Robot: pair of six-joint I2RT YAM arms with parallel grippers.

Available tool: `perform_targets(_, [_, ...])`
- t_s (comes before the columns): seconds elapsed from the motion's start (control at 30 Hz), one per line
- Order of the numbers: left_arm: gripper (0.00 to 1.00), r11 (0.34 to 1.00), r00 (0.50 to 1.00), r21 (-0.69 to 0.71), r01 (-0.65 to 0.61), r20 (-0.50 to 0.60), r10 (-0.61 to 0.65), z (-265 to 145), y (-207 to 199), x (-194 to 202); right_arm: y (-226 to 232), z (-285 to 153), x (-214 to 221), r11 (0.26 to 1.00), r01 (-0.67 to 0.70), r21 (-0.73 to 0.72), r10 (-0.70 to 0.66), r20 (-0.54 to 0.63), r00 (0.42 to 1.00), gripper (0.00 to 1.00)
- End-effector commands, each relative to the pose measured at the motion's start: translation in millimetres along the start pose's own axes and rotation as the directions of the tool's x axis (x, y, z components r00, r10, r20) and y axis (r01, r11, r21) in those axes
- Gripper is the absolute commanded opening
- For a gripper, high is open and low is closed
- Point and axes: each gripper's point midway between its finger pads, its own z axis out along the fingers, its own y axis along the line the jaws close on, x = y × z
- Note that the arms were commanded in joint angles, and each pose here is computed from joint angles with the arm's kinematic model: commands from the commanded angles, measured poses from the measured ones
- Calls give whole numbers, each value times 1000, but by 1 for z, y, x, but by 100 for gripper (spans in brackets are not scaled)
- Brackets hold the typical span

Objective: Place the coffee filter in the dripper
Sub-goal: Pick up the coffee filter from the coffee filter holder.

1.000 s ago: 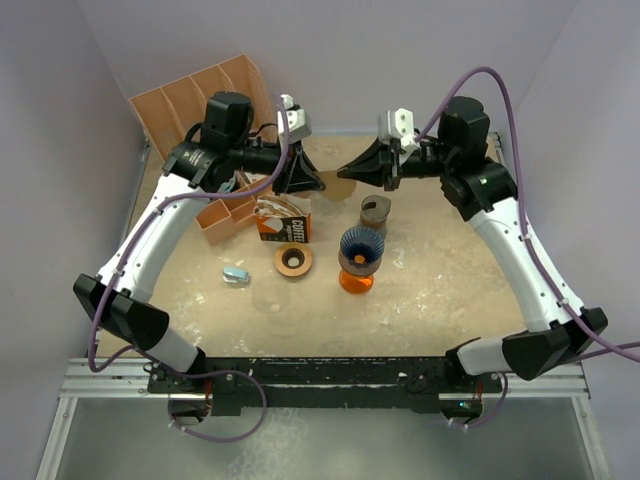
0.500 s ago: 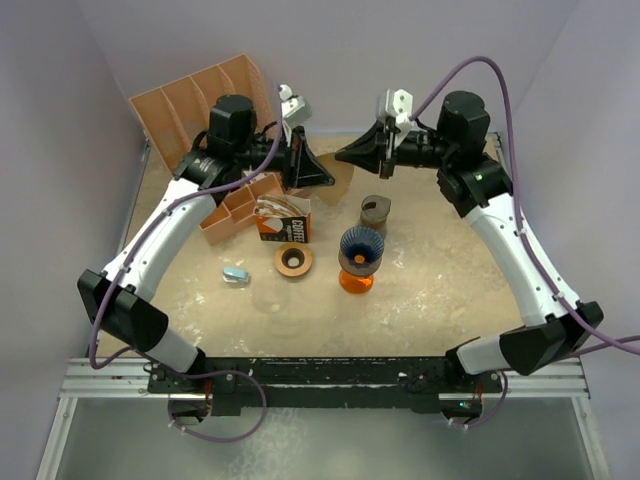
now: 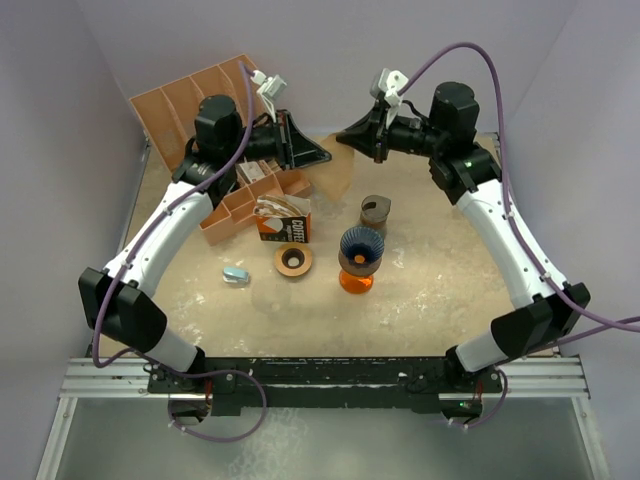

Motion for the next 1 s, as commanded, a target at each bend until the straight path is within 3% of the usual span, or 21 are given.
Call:
perform_targets(0.0, [0,1000,997,5,-13,79,13,-8,-20,-22,-12,-5,-32,998,35,44,-37,58,998,0])
perform_targets(0.2, [0,996,983,-59,67,178,-55,-22,-1,-42,-16,-11,-31,998,34,51,-37,61,997,0])
perform_targets(0.33, [1,994,984,-105,20,178,0,-28,6,-43,-7,-13,-33,998,63,7,-63,67,996,0])
perform_targets(0.47, [28,984,981,-170,-50,176,81,-38,11,-48,-4,-20,-34,997,77,23,-79,71,994,0])
perform_targets(0.57, [42,939,970,-307,-157,131,205,-51,26,-53,-9,-25,-43,995,65,80,-72,79,994,0])
perform_targets(0.77, [54,832,937,-481,-277,56,344,-74,38,-67,-22,-35,-54,980,32,197,-52,99,994,0])
perform_targets(0.97, [56,824,930,-484,-295,51,363,-70,37,-69,-33,-38,-69,964,-45,263,3,157,988,0])
